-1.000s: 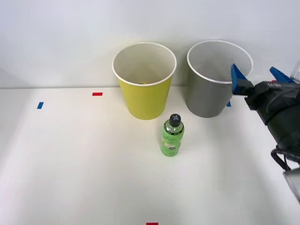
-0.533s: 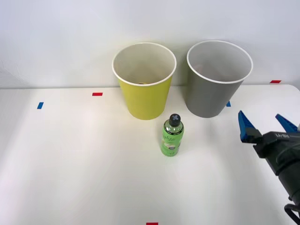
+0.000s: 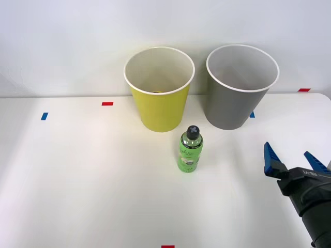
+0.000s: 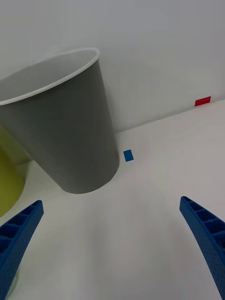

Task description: Put cans in the gray bin, plastic bottles in the light green bin

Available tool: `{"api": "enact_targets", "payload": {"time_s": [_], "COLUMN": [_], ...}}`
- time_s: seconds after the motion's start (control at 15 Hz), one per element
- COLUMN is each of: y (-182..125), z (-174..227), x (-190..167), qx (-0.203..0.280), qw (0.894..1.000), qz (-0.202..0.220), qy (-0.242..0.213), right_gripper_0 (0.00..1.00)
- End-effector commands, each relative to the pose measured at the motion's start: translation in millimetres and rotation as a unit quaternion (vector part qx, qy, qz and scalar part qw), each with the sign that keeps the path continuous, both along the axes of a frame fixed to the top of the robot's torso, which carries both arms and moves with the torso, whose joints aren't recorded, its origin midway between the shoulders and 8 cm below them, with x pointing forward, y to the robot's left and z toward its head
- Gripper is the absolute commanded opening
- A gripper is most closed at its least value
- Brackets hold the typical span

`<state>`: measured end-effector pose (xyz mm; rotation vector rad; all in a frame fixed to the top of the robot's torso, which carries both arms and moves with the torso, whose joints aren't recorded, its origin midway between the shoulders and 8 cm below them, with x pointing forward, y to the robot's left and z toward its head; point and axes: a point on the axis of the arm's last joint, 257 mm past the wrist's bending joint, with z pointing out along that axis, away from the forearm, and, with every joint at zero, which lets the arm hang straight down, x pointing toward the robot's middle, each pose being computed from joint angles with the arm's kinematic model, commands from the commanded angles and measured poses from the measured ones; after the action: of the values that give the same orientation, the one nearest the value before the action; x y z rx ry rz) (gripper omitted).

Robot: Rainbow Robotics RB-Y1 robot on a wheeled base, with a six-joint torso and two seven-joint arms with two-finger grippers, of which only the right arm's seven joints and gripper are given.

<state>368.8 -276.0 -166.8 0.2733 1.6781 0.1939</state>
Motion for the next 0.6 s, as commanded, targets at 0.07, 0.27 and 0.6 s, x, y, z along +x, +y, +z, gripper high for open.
{"api": "enact_targets", "payload": {"time_s": [0.07,0.27,0.6], "y": [1,-3,-1], "z": [-10,-18,-27], "x": [-7,-14,-24], "qx": [-0.005,-0.010,-0.011], "qw": [1.000,0.999,0.999], "qz": [-0.012,-0.029,-0.035], "qy": [0.011,0.019,0.006], "right_gripper_0": [1.00,1.00,1.00]}}
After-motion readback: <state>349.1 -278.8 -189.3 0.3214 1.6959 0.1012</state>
